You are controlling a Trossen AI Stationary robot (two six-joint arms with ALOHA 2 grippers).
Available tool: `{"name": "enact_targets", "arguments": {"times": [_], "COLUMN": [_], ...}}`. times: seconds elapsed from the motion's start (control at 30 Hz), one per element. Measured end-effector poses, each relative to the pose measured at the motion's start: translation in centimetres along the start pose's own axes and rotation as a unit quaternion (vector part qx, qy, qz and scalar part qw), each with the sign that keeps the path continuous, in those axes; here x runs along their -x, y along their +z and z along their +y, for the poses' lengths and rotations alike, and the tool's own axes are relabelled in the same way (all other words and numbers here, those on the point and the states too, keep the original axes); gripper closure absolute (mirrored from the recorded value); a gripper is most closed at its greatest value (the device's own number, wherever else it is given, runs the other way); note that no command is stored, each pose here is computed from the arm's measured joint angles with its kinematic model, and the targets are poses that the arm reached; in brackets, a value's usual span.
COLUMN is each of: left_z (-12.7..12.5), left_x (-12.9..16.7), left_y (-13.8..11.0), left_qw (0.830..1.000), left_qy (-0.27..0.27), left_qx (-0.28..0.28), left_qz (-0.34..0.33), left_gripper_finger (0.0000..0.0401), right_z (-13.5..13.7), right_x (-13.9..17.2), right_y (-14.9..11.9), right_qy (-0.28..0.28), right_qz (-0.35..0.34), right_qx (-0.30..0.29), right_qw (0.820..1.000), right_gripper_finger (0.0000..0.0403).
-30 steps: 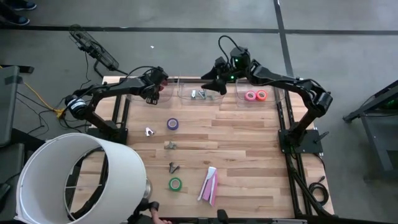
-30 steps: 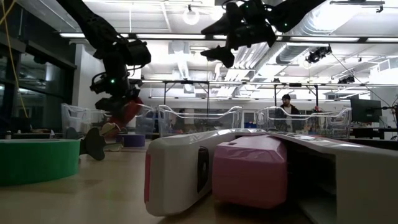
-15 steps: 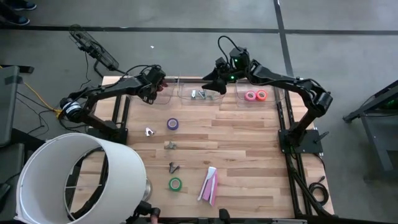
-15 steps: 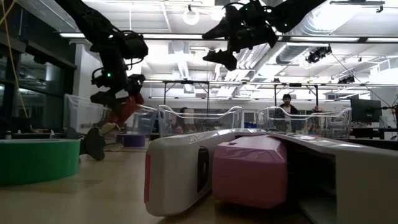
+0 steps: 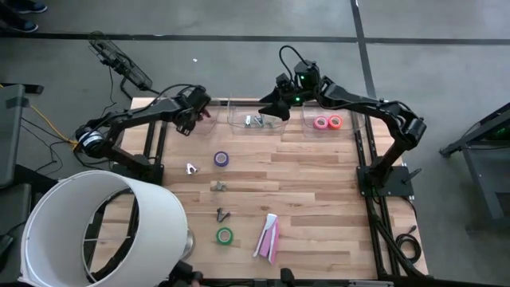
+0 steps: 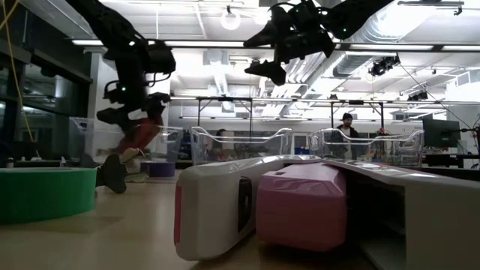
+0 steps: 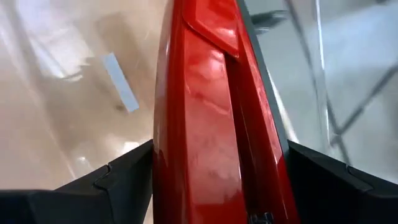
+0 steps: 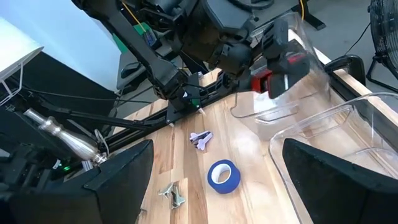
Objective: Pick and place Stapler, Stapler remover, tape
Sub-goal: Put the red stapler into the left transparent bin
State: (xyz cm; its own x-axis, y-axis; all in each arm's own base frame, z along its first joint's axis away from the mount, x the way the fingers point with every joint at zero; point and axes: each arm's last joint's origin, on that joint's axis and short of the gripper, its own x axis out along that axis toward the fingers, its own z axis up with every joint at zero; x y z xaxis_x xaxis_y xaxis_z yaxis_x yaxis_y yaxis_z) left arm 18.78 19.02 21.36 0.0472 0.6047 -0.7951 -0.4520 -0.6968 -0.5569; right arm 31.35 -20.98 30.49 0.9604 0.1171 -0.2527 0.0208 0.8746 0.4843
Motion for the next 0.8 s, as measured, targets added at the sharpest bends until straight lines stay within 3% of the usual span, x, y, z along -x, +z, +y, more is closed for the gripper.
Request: {"name": "enact_targets", "arguments": {"times": [0.2,0.5,0.8], "left_z": [0.32,-0.23,-0.08], "left_x": [0.01,0.0,0.0], "left_y": [-0.02,-0.07,-0.03], "left_qw": [0.999,0.997,0.998], "left_qy": [0.017,-0.011,-0.005], "left_qx": [0.031,0.074,0.061], "left_qz": [0.005,0.002,-0.002], "left_gripper_finger": [0.0086,0.0086,0.0086], "right_z": [0.01,0.01,0.01], "right_x": [-0.01,-0.01,-0.01], "right_y": [0.0,-0.01,-0.01], "right_qy": [0.0,0.0,0.0], "right_qz": [0.0,0.0,0.0], "right_qx": [-0.002,-0.002,0.0], "right_qw": [1.0,1.0,1.0], "right_gripper_finger": [0.0055,0.0055,0.0055]}}
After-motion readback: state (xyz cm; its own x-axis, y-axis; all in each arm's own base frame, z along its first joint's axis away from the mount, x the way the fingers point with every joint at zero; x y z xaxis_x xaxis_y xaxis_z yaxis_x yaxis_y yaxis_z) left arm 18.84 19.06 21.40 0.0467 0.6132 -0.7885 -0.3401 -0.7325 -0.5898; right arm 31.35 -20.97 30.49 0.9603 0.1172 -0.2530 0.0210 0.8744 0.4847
